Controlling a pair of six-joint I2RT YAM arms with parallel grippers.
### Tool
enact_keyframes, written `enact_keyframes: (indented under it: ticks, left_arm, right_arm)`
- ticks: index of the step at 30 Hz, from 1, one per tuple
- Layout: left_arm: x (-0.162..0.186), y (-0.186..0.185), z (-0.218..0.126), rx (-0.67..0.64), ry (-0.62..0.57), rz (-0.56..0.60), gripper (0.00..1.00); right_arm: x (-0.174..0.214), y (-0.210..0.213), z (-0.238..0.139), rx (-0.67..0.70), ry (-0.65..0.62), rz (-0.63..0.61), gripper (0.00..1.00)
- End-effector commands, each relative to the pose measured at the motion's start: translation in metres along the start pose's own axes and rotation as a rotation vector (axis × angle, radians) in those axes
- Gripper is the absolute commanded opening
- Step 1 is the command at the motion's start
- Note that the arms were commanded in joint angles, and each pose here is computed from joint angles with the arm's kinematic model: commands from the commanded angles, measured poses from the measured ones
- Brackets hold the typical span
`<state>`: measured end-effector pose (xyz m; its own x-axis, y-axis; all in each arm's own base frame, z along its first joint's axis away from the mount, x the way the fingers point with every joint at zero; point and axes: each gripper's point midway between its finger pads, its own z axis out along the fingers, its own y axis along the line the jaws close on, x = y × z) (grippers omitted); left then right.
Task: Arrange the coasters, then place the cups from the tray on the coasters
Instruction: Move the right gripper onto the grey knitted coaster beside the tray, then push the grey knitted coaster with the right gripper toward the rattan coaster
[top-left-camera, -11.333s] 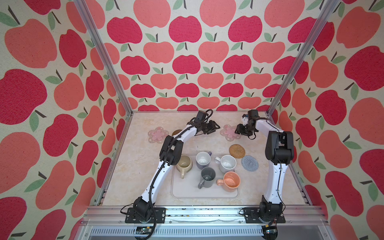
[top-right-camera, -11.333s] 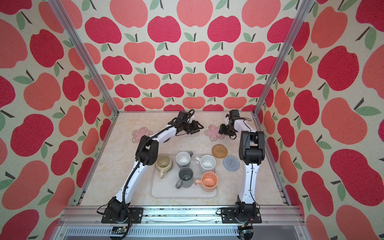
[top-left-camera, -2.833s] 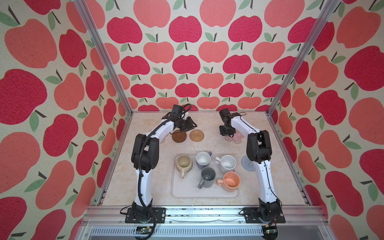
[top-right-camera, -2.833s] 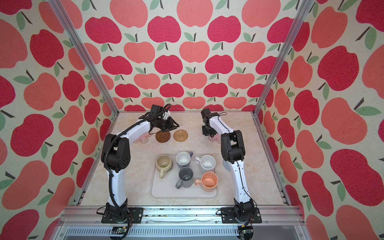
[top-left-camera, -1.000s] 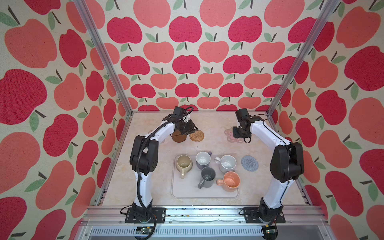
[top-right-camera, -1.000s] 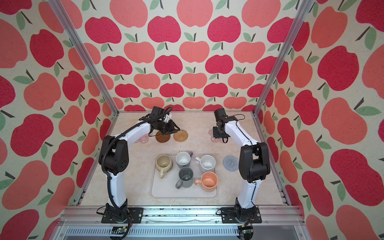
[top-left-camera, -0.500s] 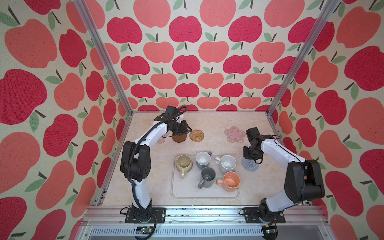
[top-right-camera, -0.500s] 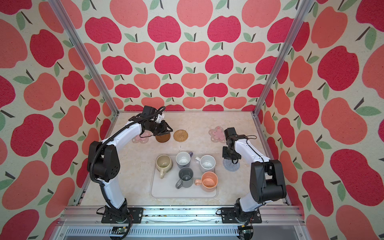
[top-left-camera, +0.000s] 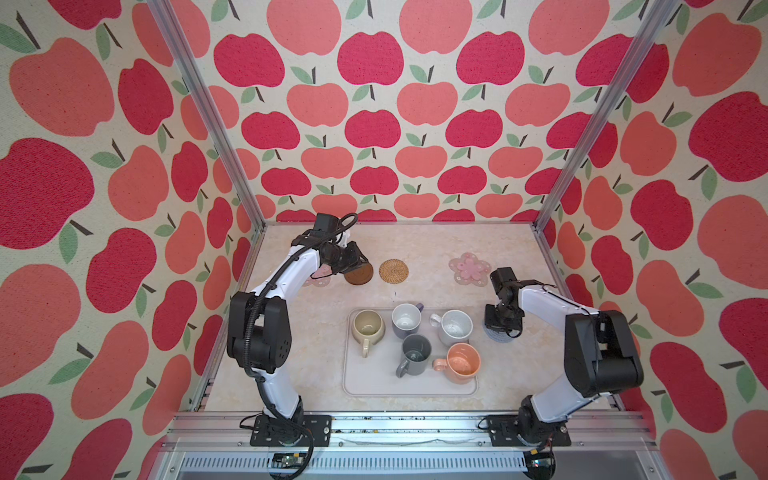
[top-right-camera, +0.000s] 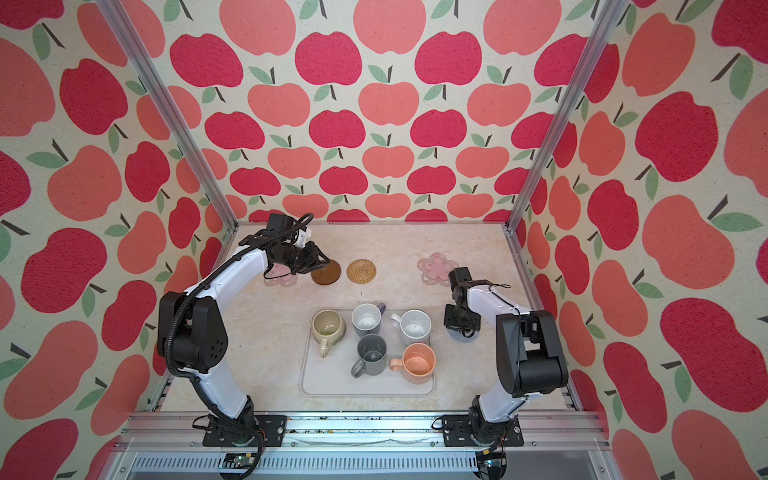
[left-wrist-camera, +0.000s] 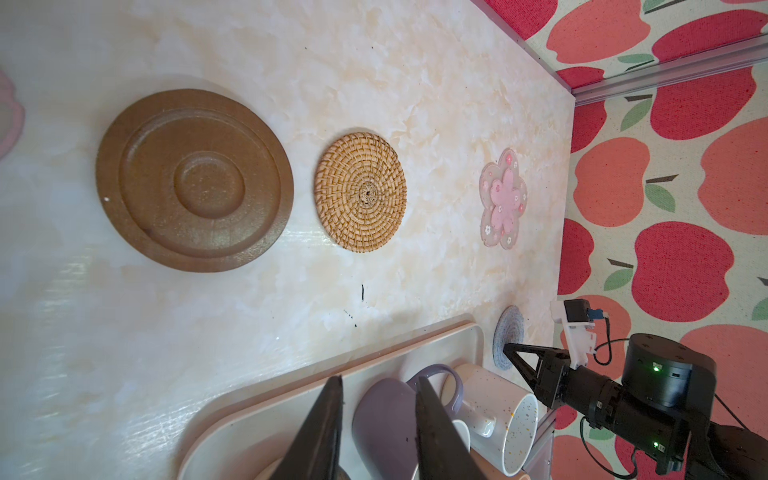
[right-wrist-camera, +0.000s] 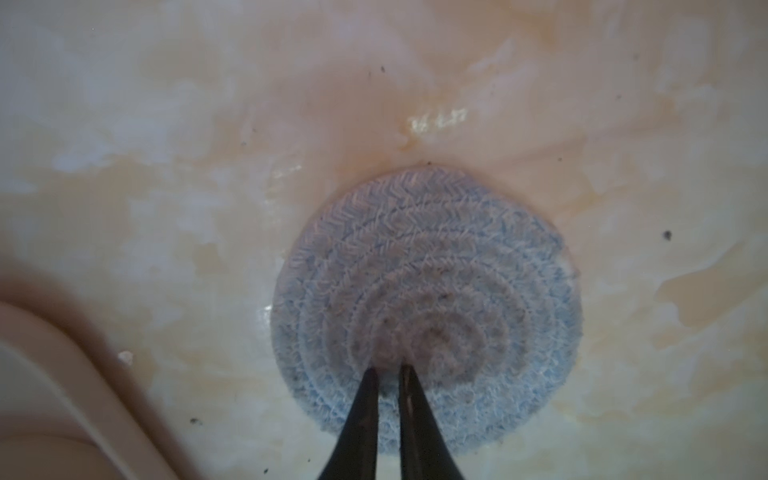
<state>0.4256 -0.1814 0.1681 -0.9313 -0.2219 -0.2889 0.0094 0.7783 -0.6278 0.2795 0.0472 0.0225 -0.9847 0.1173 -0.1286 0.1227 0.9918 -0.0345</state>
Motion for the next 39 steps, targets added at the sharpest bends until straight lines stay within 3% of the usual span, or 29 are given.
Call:
enact_keyframes:
  ticks: [1, 9, 16, 39]
  left_arm:
    - [0.001, 0.0, -0.01, -0.009, -0.017, 0.011, 0.32]
    - [0.0, 0.005, -0.016, -0.016, -0.031, 0.005, 0.32]
    - [0.002, 0.017, -0.022, -0.028, -0.042, -0.018, 0.32]
    - [0.002, 0.035, -0.027, -0.027, -0.053, -0.062, 0.32]
  right_arm:
    - [0.006, 0.0, 0.015, -0.002, 0.037, 0.036, 0.13]
    - [-0.018, 0.019, 0.021, -0.055, 0.023, 0.058, 0.11]
    - [-0.042, 0.052, 0.02, -0.068, 0.013, -0.004, 0.1]
    - [-0.061, 0.155, 0.016, -0.179, 0.021, -0.134, 0.09]
